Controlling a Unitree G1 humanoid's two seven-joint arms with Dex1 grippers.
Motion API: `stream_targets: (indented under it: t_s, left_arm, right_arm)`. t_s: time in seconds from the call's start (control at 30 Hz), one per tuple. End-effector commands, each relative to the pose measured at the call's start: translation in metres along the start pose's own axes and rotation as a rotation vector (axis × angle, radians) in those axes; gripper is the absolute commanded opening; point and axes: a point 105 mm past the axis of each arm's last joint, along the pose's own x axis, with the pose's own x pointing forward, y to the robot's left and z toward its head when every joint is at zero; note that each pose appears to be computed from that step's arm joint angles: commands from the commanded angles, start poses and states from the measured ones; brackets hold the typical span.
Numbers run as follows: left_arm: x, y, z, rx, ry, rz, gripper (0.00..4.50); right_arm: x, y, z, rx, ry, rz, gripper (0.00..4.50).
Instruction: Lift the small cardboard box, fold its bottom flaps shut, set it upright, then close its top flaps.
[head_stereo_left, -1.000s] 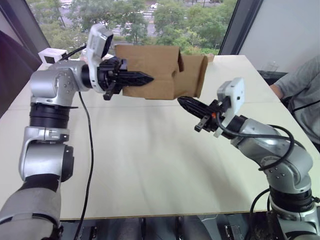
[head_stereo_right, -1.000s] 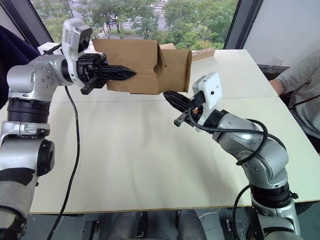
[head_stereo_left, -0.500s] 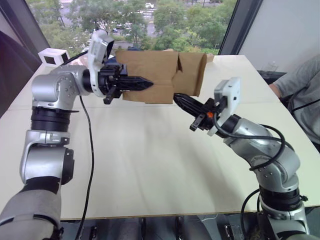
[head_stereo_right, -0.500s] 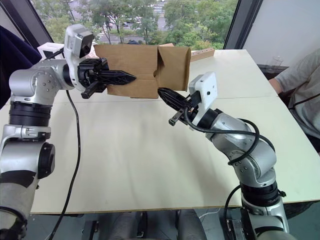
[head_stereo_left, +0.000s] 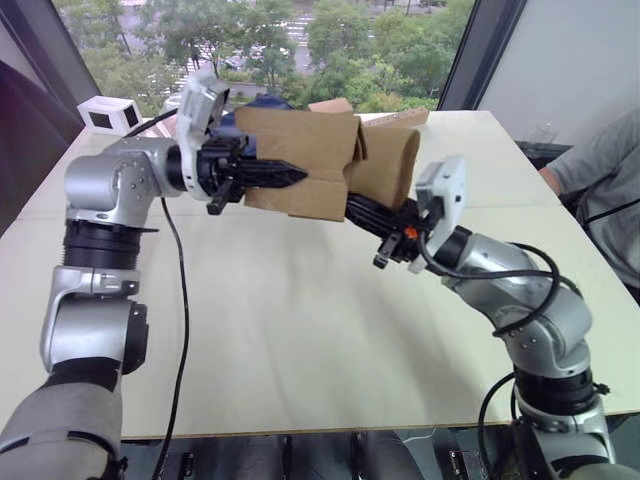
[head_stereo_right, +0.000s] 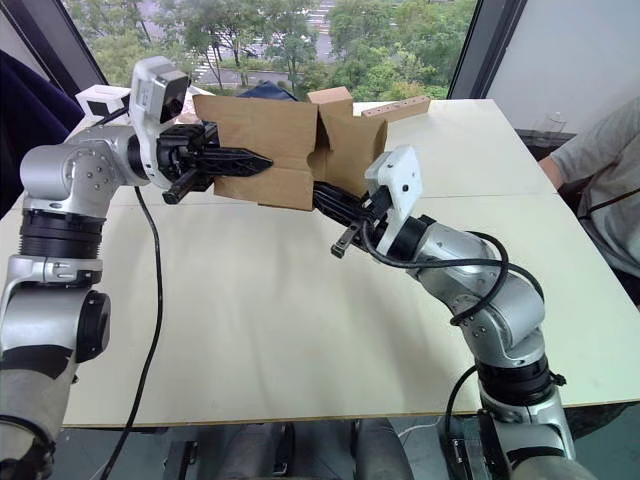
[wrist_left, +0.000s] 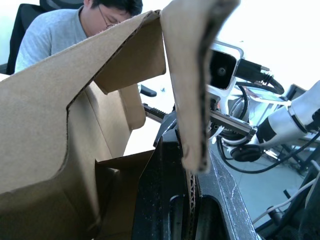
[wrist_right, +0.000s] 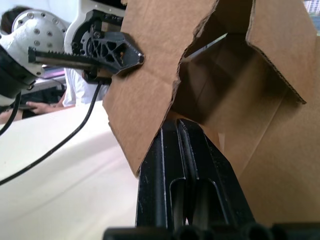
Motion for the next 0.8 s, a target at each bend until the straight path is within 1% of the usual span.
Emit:
stream_targets:
  t_s: [0.03, 0.13, 0.27, 0.33, 0.4, 0.47, 0.53, 0.57, 0.63, 0.7, 0.8]
  left_arm:
    - [-0.007, -0.002, 0.014, 0.058, -0.031, 0.020, 0.00]
    - [-0.008, -0.001, 0.015, 0.057, -0.035, 0.021, 0.00]
    - [-0.009, 0.000, 0.016, 0.056, -0.038, 0.018, 0.00]
    - [-0.009, 0.000, 0.016, 0.056, -0.039, 0.014, 0.00]
    - [-0.008, 0.000, 0.017, 0.056, -0.044, 0.006, 0.00]
    - [-0.006, -0.001, 0.018, 0.056, -0.048, -0.004, 0.00]
    - [-0.004, -0.004, 0.019, 0.057, -0.050, -0.022, 0.00]
    - [-0.003, -0.005, 0.020, 0.057, -0.051, -0.029, 0.00]
    - [-0.001, -0.007, 0.021, 0.059, -0.051, -0.040, 0.00]
    - [0.001, -0.010, 0.023, 0.065, -0.054, -0.060, 0.00]
    - [0.004, -0.015, 0.025, 0.069, -0.055, -0.083, 0.00]
  right_arm:
    - [-0.016, 0.012, 0.026, -0.065, -0.023, 0.066, 0.02]
    - [-0.032, 0.010, 0.039, -0.075, 0.016, 0.083, 0.02]
    - [-0.049, 0.000, 0.068, -0.002, -0.020, 0.082, 0.02]
    - [-0.057, -0.016, 0.077, 0.017, -0.050, 0.020, 0.02]
    - [-0.067, -0.043, 0.080, 0.035, -0.082, -0.095, 0.02]
    - [-0.074, -0.071, 0.067, 0.013, -0.053, -0.223, 0.02]
    - [-0.078, -0.093, 0.052, -0.023, -0.004, -0.322, 0.02]
    - [-0.078, -0.100, 0.046, -0.035, 0.009, -0.352, 0.02]
    - [-0.076, -0.108, 0.036, -0.058, 0.036, -0.377, 0.02]
    - [-0.066, -0.114, 0.021, -0.055, 0.068, -0.370, 0.02]
    - [-0.048, -0.112, 0.015, -0.039, 0.051, -0.328, 0.02]
